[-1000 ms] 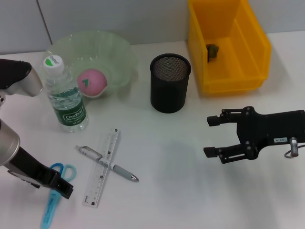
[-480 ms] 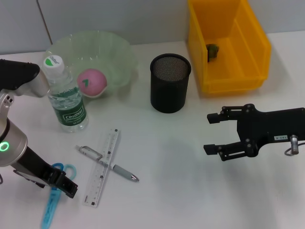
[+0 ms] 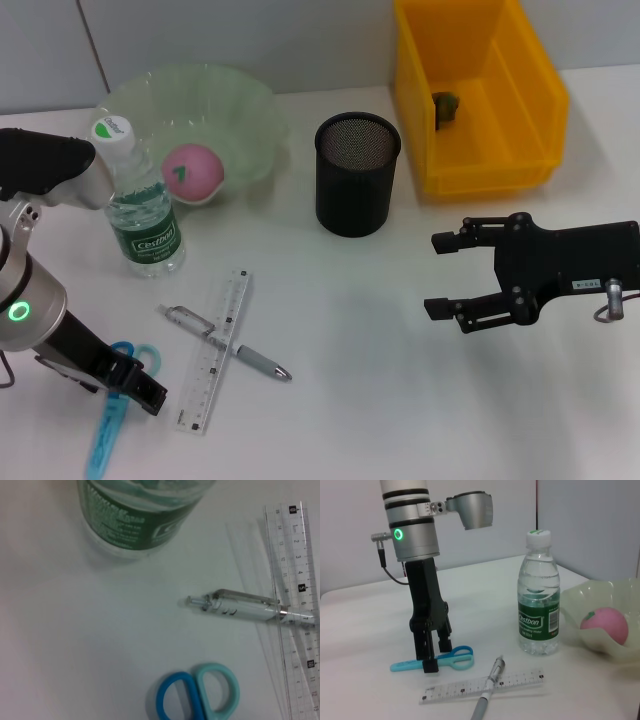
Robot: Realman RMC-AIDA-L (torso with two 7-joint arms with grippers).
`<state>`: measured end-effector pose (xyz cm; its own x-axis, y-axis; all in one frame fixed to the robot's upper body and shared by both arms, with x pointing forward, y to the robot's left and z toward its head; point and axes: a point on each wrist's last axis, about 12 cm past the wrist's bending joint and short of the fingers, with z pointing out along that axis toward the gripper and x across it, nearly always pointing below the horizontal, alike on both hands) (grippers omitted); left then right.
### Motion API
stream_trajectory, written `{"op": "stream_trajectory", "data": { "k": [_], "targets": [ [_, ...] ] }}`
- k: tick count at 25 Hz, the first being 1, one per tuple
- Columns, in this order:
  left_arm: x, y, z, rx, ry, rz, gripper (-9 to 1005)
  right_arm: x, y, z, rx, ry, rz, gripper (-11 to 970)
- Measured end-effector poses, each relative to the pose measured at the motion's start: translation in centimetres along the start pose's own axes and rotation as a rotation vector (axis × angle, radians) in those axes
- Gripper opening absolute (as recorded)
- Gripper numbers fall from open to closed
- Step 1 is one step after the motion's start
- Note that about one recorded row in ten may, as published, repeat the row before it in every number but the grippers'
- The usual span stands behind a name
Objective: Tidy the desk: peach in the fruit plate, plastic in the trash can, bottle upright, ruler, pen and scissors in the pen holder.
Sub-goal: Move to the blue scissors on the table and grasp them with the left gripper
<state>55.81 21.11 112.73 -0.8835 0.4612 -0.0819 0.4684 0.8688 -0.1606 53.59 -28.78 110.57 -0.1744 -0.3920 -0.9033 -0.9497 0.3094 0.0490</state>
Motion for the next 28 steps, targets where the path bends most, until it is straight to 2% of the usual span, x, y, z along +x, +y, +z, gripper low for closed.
{"op": "stream_trajectory", "data": {
  "k": [20,25,28],
  "targets": [
    [0.04,-0.19,0.37,-0.021,0.016,0.02,818,0.08,0.01,-0.13,0.009,-0.005,0.003,790],
    [0.06,-0.13,0.42,-0.036,0.02,0.025,620,0.08,0.03,-0.14,0.006,-0.005,0.003,787],
    [0.05,-0.12,0.42,-0.037,0.019,0.025,601,0.07,0.07,-0.13,0.003,-0.006,0.003,785]
  ]
}}
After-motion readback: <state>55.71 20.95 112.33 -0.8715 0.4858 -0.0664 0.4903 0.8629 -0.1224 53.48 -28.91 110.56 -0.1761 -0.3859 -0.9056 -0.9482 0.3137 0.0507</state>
